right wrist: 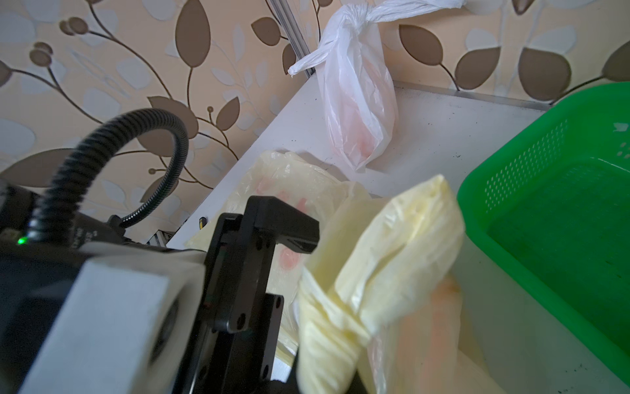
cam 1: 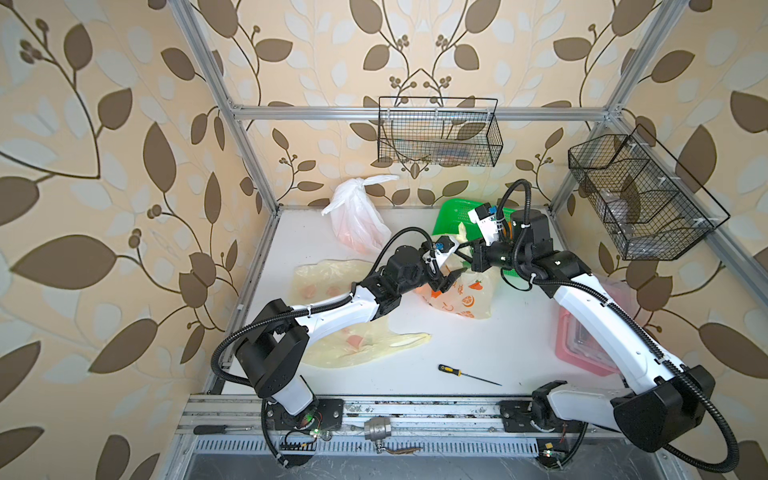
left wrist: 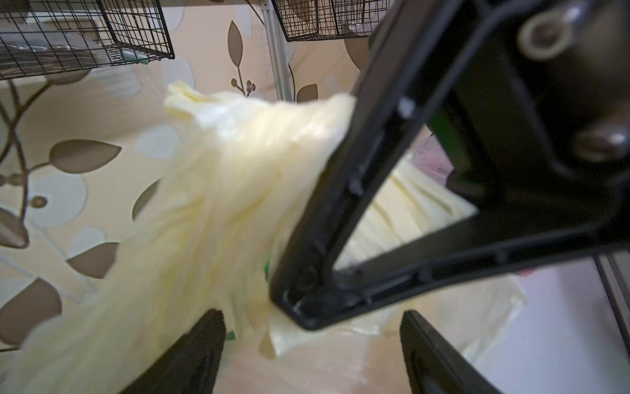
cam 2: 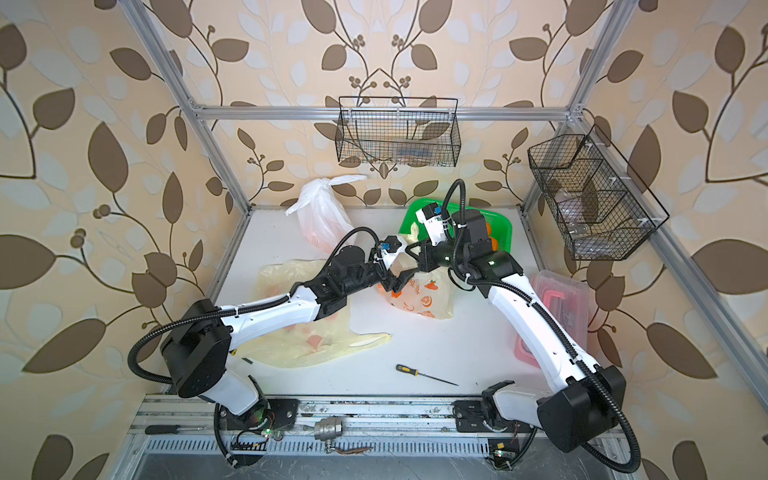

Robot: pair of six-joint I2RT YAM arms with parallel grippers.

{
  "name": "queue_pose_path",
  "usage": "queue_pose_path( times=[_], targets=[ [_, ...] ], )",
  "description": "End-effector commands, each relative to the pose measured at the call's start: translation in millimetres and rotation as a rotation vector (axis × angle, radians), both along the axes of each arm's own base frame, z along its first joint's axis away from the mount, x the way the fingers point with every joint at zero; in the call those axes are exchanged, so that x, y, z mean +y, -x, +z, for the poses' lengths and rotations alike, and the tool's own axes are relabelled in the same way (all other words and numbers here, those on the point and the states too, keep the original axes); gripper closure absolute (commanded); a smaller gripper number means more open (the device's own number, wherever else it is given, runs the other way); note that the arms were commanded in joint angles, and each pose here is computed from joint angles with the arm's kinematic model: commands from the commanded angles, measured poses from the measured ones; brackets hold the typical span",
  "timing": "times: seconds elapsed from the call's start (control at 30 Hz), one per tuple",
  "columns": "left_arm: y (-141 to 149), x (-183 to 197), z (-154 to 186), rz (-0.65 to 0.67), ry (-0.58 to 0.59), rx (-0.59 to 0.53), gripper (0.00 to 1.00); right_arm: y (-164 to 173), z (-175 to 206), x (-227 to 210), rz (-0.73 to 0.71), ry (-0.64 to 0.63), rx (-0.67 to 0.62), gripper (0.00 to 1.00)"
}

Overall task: Place the oranges into plastic bags & tie knots
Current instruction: Tie the plastic bag at the center of the board.

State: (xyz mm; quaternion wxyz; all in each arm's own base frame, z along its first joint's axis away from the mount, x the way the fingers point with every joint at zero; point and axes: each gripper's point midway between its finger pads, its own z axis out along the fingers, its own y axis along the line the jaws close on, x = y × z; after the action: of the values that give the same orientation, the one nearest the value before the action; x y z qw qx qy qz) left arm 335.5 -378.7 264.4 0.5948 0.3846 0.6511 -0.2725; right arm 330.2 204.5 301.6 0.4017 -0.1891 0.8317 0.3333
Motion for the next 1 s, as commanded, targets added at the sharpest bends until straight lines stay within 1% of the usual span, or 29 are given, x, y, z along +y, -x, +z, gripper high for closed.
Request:
queue_pose_path(
  times=[0.0, 0.13, 0.17, 0.2, 0.23, 0.37, 0.6, 0.67, 0.73, 0.8, 0.87, 0.93, 0.97],
  targets=[
    [-3.9, -0.2, 25.5, 0.018, 0.053, -0.057, 0.15, 12.2, 13.1, 3.3, 0.048, -0.037, -0.006, 1.00],
    [1.9, -3.2, 33.8, -0.015, 0.085, -0.049, 0.17, 10.8, 14.9, 5.0, 0.050, -0.052, -0.010, 1.00],
    [4.3, -5.4, 35.4, -0.034, 0.093, -0.044, 0.20, 9.5, 16.5, 5.0, 0.045, -0.056, -0.015, 1.00],
    [6.9, -7.5, 35.8, -0.053, 0.099, -0.037, 0.22, 10.0, 7.2, 5.6, 0.044, -0.055, 0.004, 1.00],
    [8.8, -9.6, 37.2, -0.069, 0.106, -0.031, 0.24, 9.4, 7.4, 6.4, 0.043, -0.062, 0.003, 1.00],
    [11.1, -12.5, 40.5, -0.090, 0.130, -0.021, 0.31, 9.0, 7.2, 9.9, 0.045, -0.058, -0.001, 1.00],
    [15.5, -14.7, 50.4, -0.117, 0.161, -0.020, 0.30, 9.5, 2.1, 12.0, 0.041, -0.038, 0.003, 1.00],
    [14.8, -13.9, 52.1, -0.111, 0.164, -0.023, 0.33, 9.8, 1.3, 13.7, 0.043, -0.035, 0.004, 1.00],
    [13.2, -12.8, 53.6, -0.100, 0.169, -0.026, 0.38, 10.2, -0.3, 14.9, 0.046, -0.030, 0.007, 1.00],
    [12.6, -11.6, 54.0, -0.092, 0.175, -0.025, 0.46, 9.9, -0.9, 14.6, 0.042, -0.021, 0.005, 1.00],
    [13.0, -11.1, 55.4, -0.092, 0.182, -0.025, 0.56, 9.6, -1.7, 13.9, 0.038, -0.013, 0.005, 1.00],
    [13.7, -11.1, 54.4, -0.095, 0.184, -0.021, 0.70, 10.3, -0.5, 14.1, 0.039, -0.009, -0.005, 1.00],
    [13.9, -11.3, 54.5, -0.096, 0.185, -0.021, 0.75, 10.7, -0.3, 14.6, 0.040, -0.006, -0.008, 1.00]
  ],
)
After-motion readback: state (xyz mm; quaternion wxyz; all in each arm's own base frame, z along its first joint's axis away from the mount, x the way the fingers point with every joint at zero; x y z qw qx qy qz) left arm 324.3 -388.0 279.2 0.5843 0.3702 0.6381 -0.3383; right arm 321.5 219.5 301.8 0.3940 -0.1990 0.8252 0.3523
